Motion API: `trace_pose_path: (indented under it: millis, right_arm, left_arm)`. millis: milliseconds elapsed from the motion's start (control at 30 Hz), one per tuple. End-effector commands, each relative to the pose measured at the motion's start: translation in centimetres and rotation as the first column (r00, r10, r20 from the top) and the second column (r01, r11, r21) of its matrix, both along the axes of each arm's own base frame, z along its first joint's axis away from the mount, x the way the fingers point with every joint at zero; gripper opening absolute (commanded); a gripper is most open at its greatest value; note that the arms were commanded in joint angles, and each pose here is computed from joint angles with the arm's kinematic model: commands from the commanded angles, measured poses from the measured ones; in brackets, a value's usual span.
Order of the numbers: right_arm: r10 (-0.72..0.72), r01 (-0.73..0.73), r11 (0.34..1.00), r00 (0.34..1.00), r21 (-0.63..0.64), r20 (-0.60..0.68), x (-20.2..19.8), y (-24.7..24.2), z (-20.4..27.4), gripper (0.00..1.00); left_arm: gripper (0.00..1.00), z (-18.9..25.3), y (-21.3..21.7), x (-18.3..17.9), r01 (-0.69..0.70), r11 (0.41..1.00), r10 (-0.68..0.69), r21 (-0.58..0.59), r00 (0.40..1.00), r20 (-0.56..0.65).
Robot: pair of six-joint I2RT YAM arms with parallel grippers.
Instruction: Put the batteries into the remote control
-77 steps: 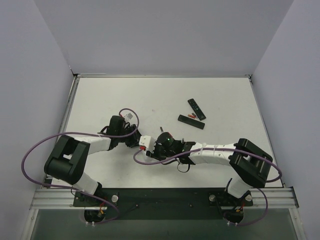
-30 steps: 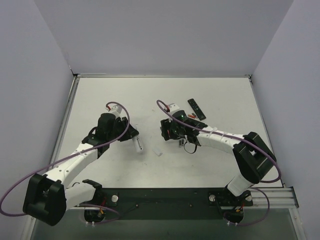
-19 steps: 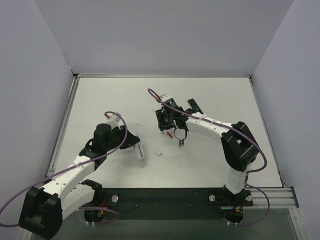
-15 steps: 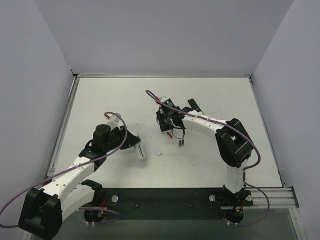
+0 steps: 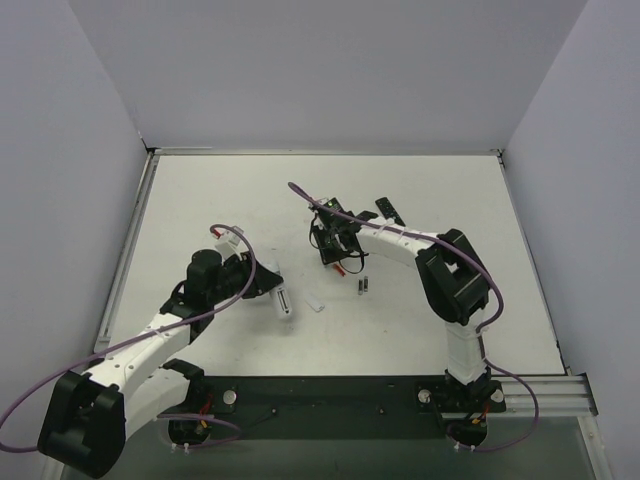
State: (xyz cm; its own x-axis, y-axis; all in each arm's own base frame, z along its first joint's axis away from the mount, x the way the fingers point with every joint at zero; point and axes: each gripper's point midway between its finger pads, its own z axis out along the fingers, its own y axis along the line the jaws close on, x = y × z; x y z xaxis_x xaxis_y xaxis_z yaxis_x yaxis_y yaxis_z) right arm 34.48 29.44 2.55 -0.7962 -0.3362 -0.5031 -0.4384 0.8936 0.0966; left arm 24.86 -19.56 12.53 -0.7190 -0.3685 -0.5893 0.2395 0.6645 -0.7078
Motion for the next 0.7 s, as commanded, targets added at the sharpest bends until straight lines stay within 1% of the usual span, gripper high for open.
trace_pose_path:
  millis: [0, 267, 400, 567, 600, 667]
  right_arm:
    - [0.004, -0.005, 0.999, 1.0, 0.043, 0.014, 1.1, 1.2, 0.9, 0.21]
    - [-0.002, 0.001, 1.0, 1.0, 0.013, 0.006, 1.2, 0.9, -0.3, 0.21]
    - [-0.001, 0.001, 1.0, 1.0, -0.006, -0.005, 0.4, 0.0, -0.8, 0.21]
    - [-0.007, 0.007, 1.0, 0.999, 0.013, 0.034, -0.7, -1.2, 2.0, 0.23]
    - [-0.018, 0.017, 1.0, 0.998, 0.025, 0.064, -0.8, -1.7, 3.5, 0.23]
    - [-0.047, 0.047, 0.999, 0.998, 0.005, 0.052, -2.0, -3.1, 3.5, 0.24]
  left_arm:
    - [0.0, 1.4, -0.2, 0.1, 0.018, 0.999, -0.016, -0.033, 0.998, 0.061]
    - [0.0, 0.9, 0.0, -0.6, 0.014, 0.999, -0.012, -0.036, 0.998, 0.054]
    - [0.0, 0.5, 0.0, -1.0, 0.015, 0.999, -0.013, -0.045, 0.999, 0.044]
    - [0.0, 0.9, 0.0, -0.9, 0.009, 0.998, -0.006, -0.065, 0.999, 0.049]
    - [0.0, 1.1, 0.0, -0.9, 0.008, 0.998, -0.004, -0.067, 0.999, 0.053]
    - [0.0, 1.5, 0.0, -0.7, 0.011, 0.998, -0.007, -0.062, 0.998, 0.061]
